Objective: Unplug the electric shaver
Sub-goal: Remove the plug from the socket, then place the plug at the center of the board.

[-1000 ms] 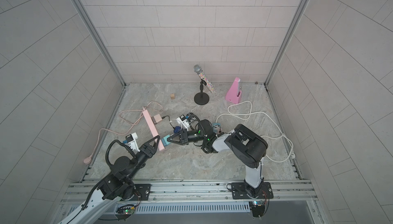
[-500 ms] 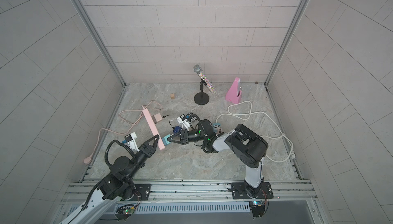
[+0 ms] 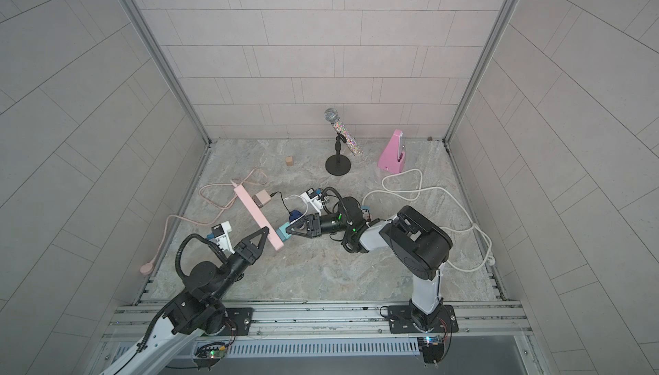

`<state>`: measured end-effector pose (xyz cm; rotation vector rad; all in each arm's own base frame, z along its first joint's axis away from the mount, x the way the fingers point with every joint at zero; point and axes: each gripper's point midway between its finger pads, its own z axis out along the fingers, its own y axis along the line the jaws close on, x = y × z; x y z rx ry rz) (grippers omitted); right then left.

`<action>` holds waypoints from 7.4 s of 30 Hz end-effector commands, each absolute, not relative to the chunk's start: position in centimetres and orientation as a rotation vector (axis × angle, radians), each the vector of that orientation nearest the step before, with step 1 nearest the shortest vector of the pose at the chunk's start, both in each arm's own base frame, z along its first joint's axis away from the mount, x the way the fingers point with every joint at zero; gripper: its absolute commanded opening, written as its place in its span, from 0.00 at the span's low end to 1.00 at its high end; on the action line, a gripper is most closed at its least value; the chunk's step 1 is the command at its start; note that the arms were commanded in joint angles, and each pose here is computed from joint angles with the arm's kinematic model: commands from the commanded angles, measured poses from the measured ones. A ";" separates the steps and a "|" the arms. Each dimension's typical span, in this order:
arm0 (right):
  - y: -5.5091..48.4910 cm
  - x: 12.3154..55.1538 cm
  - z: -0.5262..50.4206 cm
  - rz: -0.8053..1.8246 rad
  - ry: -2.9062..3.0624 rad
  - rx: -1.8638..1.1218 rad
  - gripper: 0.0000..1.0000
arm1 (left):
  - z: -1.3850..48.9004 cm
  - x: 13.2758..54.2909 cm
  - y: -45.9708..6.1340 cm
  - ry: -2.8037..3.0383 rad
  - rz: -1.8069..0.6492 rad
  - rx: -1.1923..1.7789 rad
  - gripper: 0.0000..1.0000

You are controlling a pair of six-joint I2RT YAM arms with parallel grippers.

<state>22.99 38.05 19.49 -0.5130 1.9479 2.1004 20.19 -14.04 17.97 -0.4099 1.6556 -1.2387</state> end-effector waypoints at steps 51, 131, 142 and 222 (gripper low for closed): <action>38.9 22.1 25.6 2.151 1.692 -0.693 0.01 | 19.6 19.7 -15.1 1.585 -1.346 -0.318 0.54; 32.6 42.9 19.7 1.882 2.043 -0.212 0.00 | 19.7 19.3 -16.6 1.612 -1.455 -0.241 0.00; 27.7 43.5 14.2 1.044 2.566 -0.377 0.00 | 19.6 19.3 -16.4 1.618 -1.439 -0.244 0.00; 25.0 44.9 9.1 -0.118 2.772 -0.794 0.62 | 20.1 18.9 -16.2 1.598 -1.452 -0.237 0.00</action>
